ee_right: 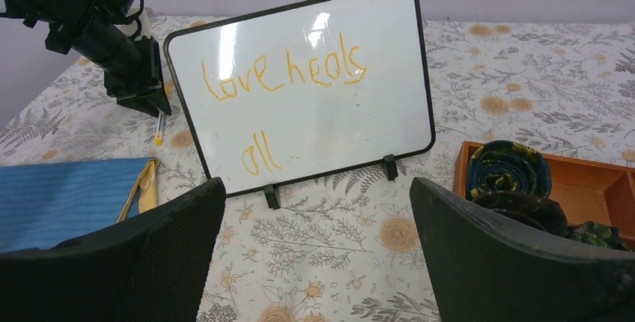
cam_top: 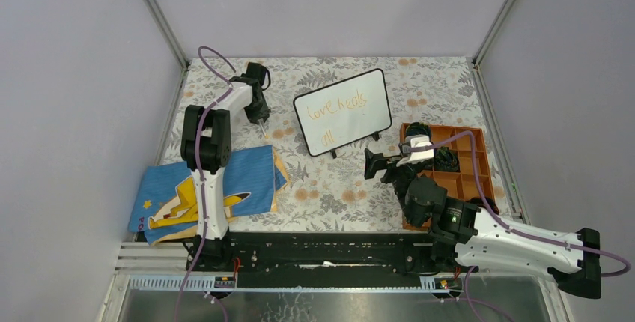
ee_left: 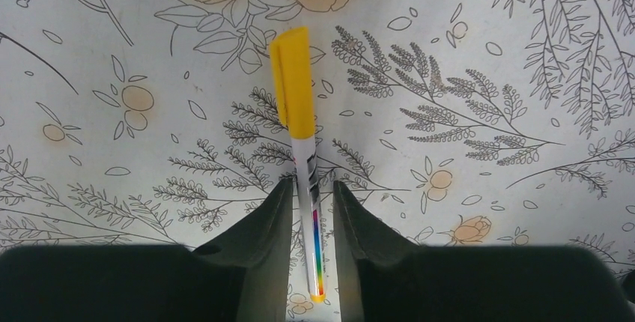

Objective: Write a sentence on the whiteboard
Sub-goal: Place the whiteboard marker at the center of the board.

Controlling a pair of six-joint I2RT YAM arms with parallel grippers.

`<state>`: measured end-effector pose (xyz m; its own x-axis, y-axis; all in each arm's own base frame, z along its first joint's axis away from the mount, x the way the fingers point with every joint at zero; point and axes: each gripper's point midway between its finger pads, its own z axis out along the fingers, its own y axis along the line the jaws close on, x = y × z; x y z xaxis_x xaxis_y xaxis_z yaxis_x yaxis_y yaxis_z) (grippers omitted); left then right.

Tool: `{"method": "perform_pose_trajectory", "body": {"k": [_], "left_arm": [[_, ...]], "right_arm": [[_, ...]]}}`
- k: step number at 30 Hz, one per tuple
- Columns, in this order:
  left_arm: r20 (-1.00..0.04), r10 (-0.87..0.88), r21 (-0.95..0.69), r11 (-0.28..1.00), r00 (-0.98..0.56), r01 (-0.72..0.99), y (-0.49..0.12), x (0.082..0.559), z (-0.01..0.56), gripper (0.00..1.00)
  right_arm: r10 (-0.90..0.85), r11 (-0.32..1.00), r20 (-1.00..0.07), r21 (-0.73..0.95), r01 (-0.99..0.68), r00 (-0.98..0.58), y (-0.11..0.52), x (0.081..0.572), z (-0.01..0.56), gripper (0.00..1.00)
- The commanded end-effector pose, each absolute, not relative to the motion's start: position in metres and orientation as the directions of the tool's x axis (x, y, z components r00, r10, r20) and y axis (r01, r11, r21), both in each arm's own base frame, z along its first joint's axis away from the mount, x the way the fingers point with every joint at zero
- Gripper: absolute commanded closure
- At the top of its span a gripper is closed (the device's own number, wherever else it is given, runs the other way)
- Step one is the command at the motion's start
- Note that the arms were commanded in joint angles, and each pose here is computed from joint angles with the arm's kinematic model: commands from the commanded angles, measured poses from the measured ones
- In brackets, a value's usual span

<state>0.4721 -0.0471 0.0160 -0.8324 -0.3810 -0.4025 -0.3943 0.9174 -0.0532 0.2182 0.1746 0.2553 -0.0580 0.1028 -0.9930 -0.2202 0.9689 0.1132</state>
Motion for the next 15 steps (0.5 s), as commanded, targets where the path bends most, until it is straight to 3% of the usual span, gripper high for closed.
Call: {"method": "perform_pose_trajectory", "body": {"k": [1, 15], "left_arm": [[-0.414, -0.382, -0.051, 0.916, -0.826, -0.398, -0.042, 0.474, 0.015, 0.68], [-0.442, -0.394, -0.095, 0.914, -0.806, -0.395, -0.047, 0.478, 0.035, 0.55]], "right_arm": [[0.159, 0.970, -0.987, 0.160, -0.182, -0.020, 0.165, 0.220, 0.272, 0.01], [0.143, 0.969, -0.989, 0.146, -0.199, -0.030, 0.167, 0.219, 0.272, 0.01]]}}
